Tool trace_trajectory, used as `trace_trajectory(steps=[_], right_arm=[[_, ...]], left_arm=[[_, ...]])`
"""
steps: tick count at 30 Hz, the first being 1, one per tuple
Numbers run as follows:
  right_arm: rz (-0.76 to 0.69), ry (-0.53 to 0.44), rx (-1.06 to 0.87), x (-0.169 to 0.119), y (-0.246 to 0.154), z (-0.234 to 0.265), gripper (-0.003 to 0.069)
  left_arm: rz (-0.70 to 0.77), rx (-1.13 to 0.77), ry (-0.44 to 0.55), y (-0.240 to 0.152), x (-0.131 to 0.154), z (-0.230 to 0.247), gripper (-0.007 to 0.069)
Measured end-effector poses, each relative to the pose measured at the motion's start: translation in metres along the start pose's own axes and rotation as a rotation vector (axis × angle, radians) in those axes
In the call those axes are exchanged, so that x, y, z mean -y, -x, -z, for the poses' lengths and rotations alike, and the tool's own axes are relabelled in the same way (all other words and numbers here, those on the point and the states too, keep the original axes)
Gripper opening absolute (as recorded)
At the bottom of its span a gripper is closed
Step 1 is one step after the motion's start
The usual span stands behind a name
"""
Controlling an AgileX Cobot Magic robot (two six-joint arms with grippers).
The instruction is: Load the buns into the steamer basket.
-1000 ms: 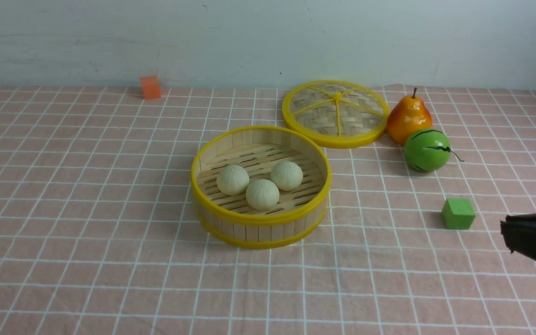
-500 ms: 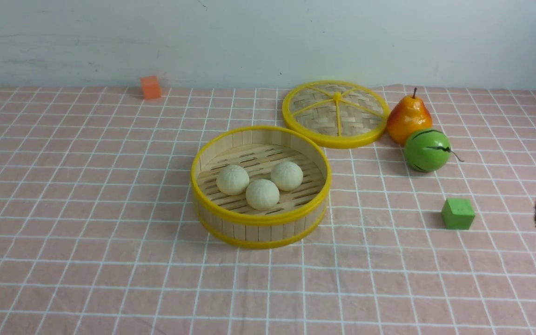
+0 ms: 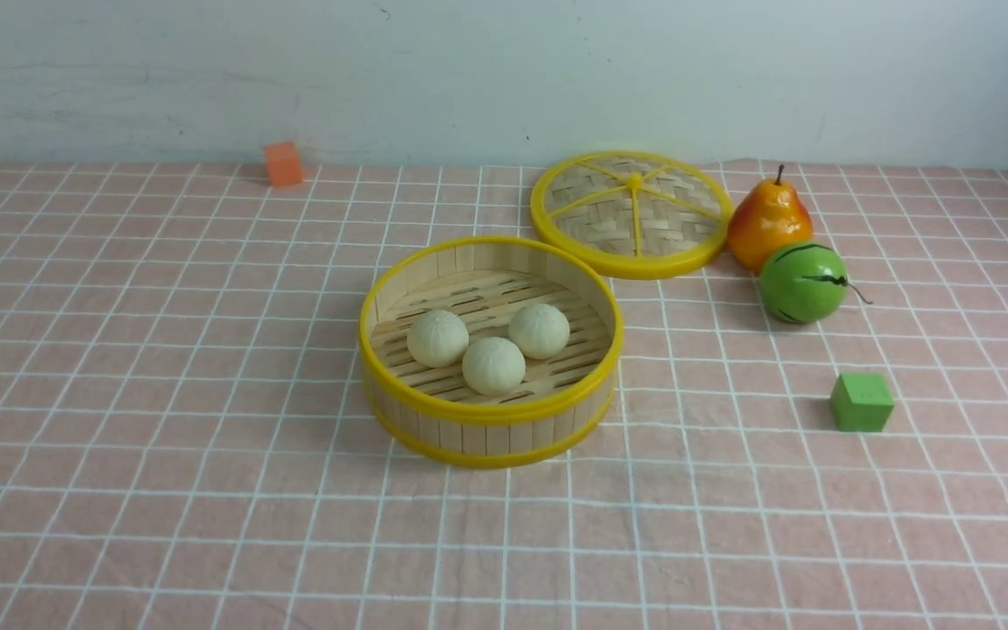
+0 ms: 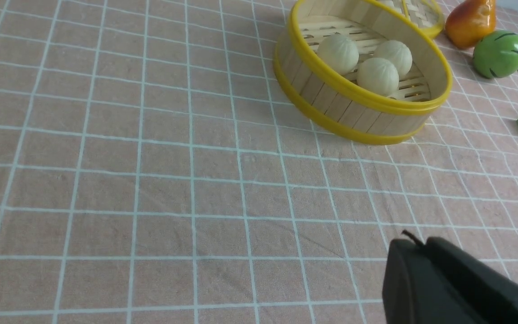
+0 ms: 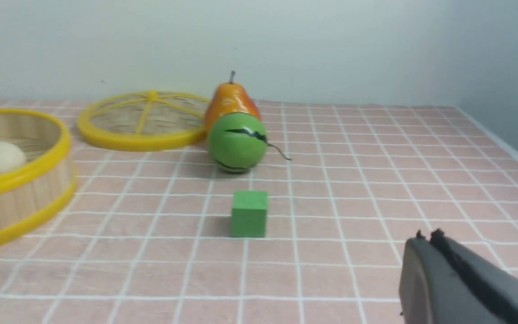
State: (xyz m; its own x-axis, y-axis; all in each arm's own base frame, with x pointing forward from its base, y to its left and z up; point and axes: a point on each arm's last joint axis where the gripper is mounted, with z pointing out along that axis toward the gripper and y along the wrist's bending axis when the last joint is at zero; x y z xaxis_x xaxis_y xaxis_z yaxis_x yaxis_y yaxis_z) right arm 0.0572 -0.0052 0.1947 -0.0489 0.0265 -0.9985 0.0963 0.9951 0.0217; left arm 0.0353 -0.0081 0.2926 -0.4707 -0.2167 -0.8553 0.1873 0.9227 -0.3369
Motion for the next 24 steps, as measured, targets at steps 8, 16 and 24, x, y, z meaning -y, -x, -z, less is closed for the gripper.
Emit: trace_trajectory(steps=[8,16,24], right_arm=[[-0.034,-0.017,-0.181,0.001,-0.017,0.002,-0.0022],[-0.036,0.006,-0.241,-0.001,-0.021,0.004,-0.0022],[-0.039,0.009,-0.251,-0.001,-0.021,0.004,-0.0020]], left_arm=[[0.000,0.000,0.000,0.000,0.000,0.000,0.0034],[0.000,0.000,0.000,0.000,0.000,0.000,0.0041],[0.000,0.000,0.000,0.000,0.000,0.000,0.0050]])
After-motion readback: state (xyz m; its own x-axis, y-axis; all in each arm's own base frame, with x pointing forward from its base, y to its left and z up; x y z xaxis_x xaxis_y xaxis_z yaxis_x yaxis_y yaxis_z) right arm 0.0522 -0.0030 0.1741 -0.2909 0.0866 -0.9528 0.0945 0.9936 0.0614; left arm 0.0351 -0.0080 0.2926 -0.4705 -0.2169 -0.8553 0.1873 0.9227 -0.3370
